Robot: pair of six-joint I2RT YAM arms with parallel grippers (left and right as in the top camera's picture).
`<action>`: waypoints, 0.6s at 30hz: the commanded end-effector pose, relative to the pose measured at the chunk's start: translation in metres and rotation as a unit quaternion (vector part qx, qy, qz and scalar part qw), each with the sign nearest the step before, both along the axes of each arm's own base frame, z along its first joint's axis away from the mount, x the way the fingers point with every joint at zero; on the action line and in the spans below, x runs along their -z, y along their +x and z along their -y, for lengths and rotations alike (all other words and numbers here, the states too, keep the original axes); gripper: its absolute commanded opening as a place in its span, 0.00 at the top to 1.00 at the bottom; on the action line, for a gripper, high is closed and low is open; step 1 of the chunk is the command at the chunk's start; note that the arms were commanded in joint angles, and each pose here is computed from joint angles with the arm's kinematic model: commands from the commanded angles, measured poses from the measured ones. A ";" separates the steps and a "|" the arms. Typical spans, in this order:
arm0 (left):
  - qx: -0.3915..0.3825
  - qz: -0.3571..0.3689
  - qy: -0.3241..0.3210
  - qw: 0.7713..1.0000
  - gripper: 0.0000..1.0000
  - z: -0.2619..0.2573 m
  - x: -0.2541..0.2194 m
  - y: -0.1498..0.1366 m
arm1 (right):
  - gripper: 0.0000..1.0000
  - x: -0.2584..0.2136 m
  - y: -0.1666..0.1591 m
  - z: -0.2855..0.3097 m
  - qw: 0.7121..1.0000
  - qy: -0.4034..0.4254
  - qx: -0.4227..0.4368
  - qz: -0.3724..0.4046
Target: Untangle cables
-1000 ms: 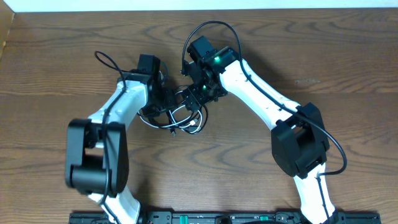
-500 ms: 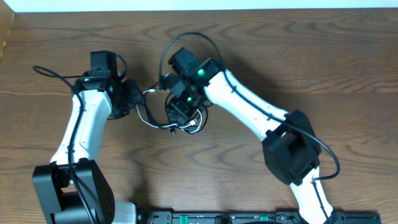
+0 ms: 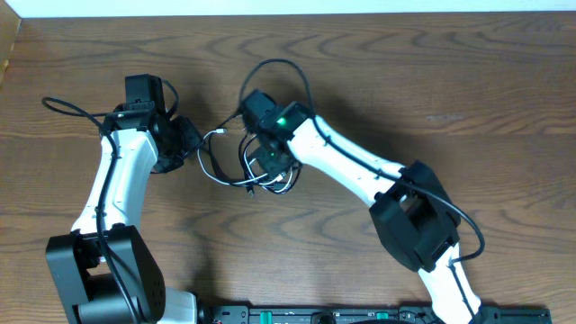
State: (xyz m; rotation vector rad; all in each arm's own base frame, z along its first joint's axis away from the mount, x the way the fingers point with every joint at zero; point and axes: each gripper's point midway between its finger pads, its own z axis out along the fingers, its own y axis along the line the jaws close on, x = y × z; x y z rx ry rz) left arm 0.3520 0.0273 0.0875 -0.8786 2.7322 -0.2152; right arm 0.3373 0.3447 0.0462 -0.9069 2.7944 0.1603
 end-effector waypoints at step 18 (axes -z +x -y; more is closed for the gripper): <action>-0.004 -0.007 0.003 1.000 0.39 -0.003 0.006 -0.001 | 0.99 0.030 0.011 0.008 0.994 0.055 0.089 -0.024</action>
